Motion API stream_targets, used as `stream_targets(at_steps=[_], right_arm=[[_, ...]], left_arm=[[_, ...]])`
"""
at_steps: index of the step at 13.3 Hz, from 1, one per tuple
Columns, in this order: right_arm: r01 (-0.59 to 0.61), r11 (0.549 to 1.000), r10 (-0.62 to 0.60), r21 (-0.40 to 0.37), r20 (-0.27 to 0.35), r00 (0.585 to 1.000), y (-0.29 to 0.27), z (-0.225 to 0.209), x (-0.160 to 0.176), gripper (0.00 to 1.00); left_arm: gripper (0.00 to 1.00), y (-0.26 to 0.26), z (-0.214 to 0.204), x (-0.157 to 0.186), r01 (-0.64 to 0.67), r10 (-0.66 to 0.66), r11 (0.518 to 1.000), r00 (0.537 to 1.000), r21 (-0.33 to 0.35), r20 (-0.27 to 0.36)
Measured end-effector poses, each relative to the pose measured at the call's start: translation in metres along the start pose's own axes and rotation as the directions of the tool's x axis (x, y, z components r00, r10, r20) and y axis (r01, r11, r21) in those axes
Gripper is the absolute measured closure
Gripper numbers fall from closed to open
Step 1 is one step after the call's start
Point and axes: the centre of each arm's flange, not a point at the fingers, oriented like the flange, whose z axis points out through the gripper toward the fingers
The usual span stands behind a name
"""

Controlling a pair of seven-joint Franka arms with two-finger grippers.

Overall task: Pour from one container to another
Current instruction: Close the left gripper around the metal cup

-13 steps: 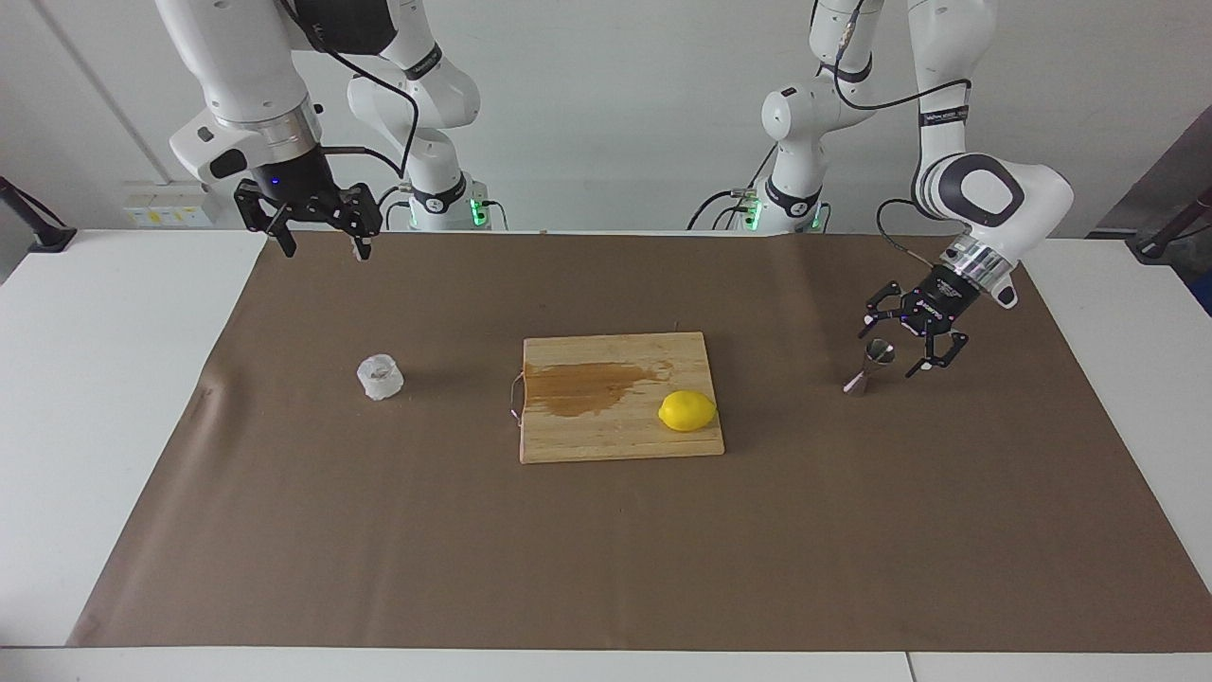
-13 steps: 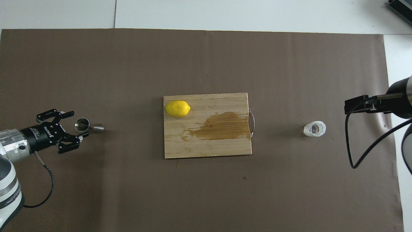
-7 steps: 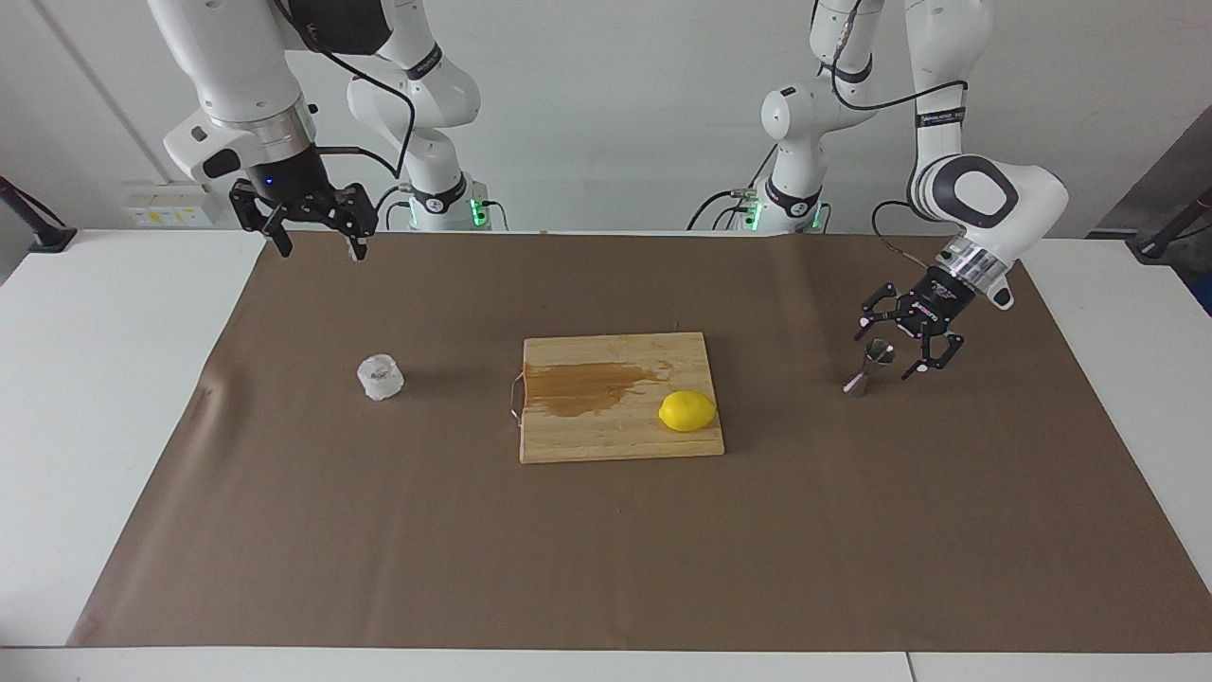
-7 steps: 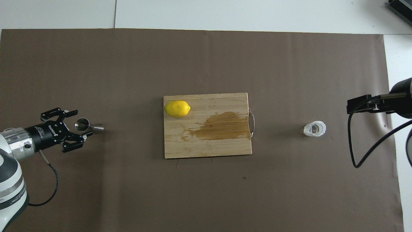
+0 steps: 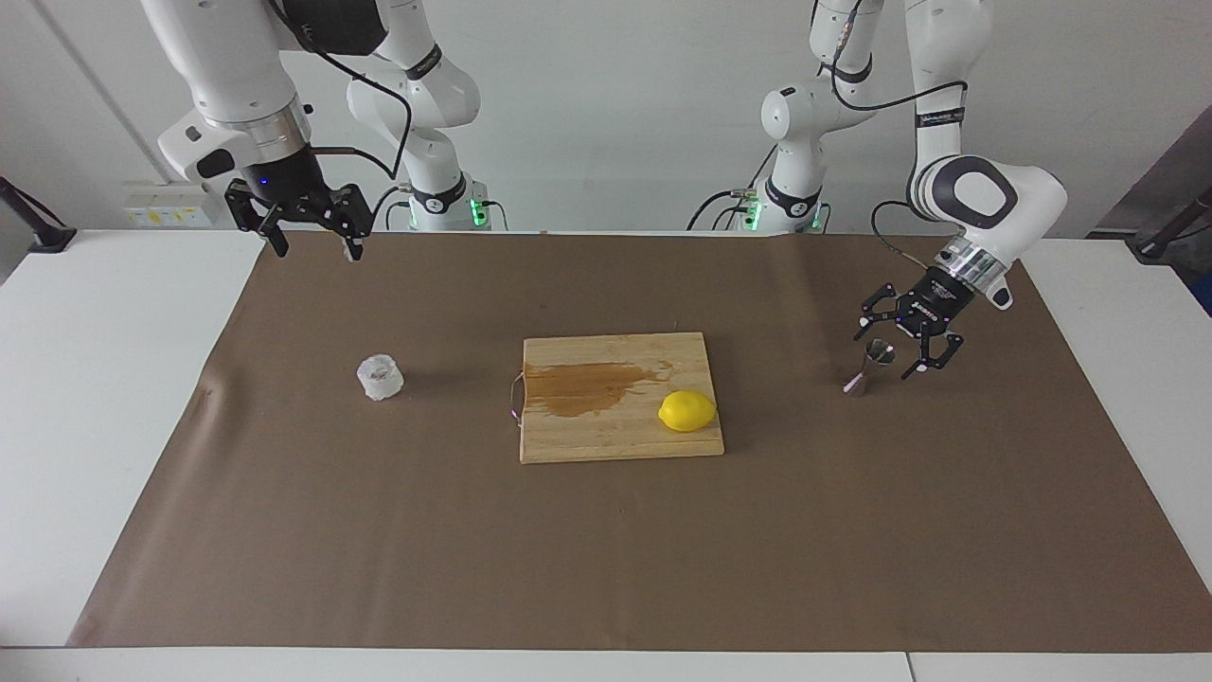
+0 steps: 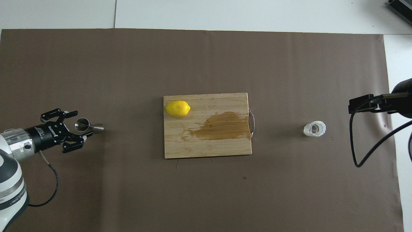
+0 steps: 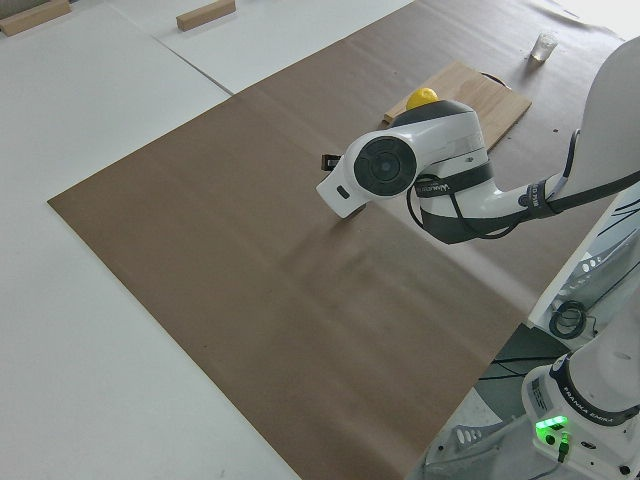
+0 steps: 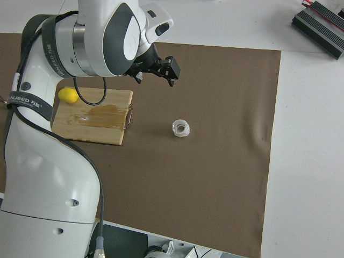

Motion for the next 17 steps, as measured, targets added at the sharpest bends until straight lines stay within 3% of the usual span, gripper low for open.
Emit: stream_targets(at_steps=[3,4,5,10,11,12,17], right_arm=[[0.001,1.000,-0.001,0.000,-0.001,1.000,-0.001,0.000,0.000,0.00],[0.003,1.000,-0.003,0.000,-0.001,1.000,-0.002,0.000,0.000,0.00],[0.004,1.000,-0.004,0.000,0.000,1.000,-0.002,0.000,0.000,0.00],[0.032,0.999,-0.032,0.000,0.003,0.999,-0.002,0.002,0.000,0.00],[0.040,0.999,-0.040,0.000,0.004,0.999,-0.002,0.002,0.000,0.00],[0.043,0.999,-0.043,0.000,0.004,0.999,-0.002,0.002,0.000,0.00],[0.068,0.998,-0.068,0.005,0.004,0.998,-0.003,0.002,-0.001,0.00]], left_arm=[[0.04,0.000,0.000,0.000,0.001,-0.001,1.000,1.000,0.000,0.001],[0.14,0.000,0.000,0.000,0.001,-0.001,1.000,1.000,-0.001,0.001],[0.17,0.000,0.000,0.000,0.001,-0.001,1.000,1.000,-0.001,0.001],[0.24,0.000,0.000,0.000,0.002,-0.002,1.000,1.000,-0.001,0.001],[0.32,0.000,0.000,0.000,0.002,-0.002,1.000,1.000,-0.002,0.002],[0.47,0.000,0.000,0.000,0.001,-0.001,1.000,1.000,-0.002,0.002],[0.49,0.004,0.001,-0.023,-0.036,0.035,0.999,0.999,0.021,0.032]])
